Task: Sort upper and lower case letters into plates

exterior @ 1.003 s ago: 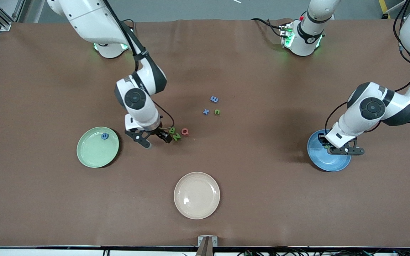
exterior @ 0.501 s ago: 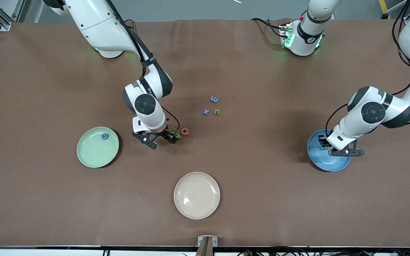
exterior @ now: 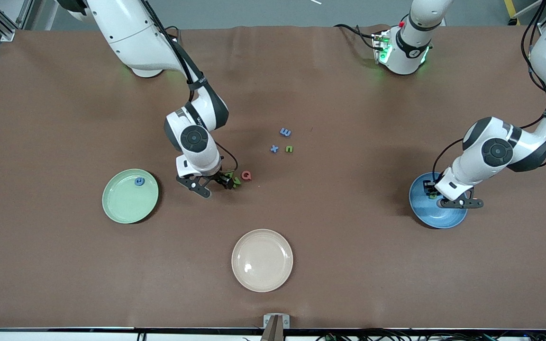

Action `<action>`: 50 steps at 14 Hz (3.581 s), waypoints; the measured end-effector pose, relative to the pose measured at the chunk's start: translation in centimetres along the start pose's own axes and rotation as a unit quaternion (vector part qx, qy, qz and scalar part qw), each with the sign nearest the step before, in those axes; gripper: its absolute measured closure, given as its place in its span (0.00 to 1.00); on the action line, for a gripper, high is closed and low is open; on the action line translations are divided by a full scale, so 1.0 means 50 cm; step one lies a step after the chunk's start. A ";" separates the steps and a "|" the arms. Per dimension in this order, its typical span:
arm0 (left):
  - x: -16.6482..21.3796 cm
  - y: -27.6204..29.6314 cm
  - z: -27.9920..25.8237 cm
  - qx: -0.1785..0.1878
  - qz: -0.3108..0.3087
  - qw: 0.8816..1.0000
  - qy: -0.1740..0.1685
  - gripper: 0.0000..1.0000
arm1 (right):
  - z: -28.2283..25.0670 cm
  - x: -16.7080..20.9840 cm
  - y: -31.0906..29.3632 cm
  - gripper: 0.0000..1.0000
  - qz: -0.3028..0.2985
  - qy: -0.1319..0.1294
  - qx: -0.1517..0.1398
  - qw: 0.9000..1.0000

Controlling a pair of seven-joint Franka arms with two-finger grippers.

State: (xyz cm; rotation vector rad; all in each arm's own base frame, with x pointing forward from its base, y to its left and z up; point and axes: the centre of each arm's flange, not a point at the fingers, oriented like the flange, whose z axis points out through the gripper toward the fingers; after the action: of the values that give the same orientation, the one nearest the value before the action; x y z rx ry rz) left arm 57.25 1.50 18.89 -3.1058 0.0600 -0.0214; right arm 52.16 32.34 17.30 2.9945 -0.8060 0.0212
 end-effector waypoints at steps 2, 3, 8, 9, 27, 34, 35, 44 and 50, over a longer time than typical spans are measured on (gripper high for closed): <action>0.000 0.013 -0.006 -0.003 0.005 1.000 0.002 0.41 | 0.006 -0.020 -0.003 0.00 -0.006 -0.001 -0.002 1.000; 0.000 0.035 -0.018 -0.005 0.007 1.000 0.004 0.30 | 0.006 -0.030 -0.008 0.00 -0.008 -0.001 -0.002 1.000; -0.044 0.310 -0.187 -0.002 -0.056 0.998 -0.021 0.00 | 0.006 -0.093 -0.035 0.00 -0.001 0.000 -0.002 1.000; -0.058 0.364 -0.214 -0.008 -0.062 0.998 -0.028 0.00 | 0.005 -0.095 -0.036 0.01 -0.001 0.000 -0.001 1.000; -0.256 0.841 -0.173 0.004 -0.423 0.904 -0.063 0.00 | -0.016 -0.061 -0.028 0.72 0.003 0.006 0.006 1.000; -0.405 0.991 -0.055 0.024 -0.468 0.881 -0.061 0.00 | -0.050 0.061 0.039 0.72 -0.023 0.002 -0.004 1.000; -0.410 0.995 -0.055 0.024 -0.469 0.881 -0.060 0.00 | -0.066 0.100 0.069 0.72 -0.040 0.002 -0.004 0.999; -0.420 1.006 -0.046 0.019 -0.473 0.879 -0.061 0.07 | -0.080 0.420 0.477 0.72 -0.183 -0.015 -0.006 0.983; -0.431 1.013 -0.017 0.020 -0.469 0.881 -0.057 0.24 | -0.026 0.430 0.561 0.72 -0.211 0.002 0.002 0.977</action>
State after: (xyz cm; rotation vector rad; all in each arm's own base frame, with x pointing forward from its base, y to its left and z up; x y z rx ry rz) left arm 33.74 -48.26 17.67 -2.7379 -1.3940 0.1300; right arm 56.65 -2.61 20.13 3.0975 -0.1555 0.0149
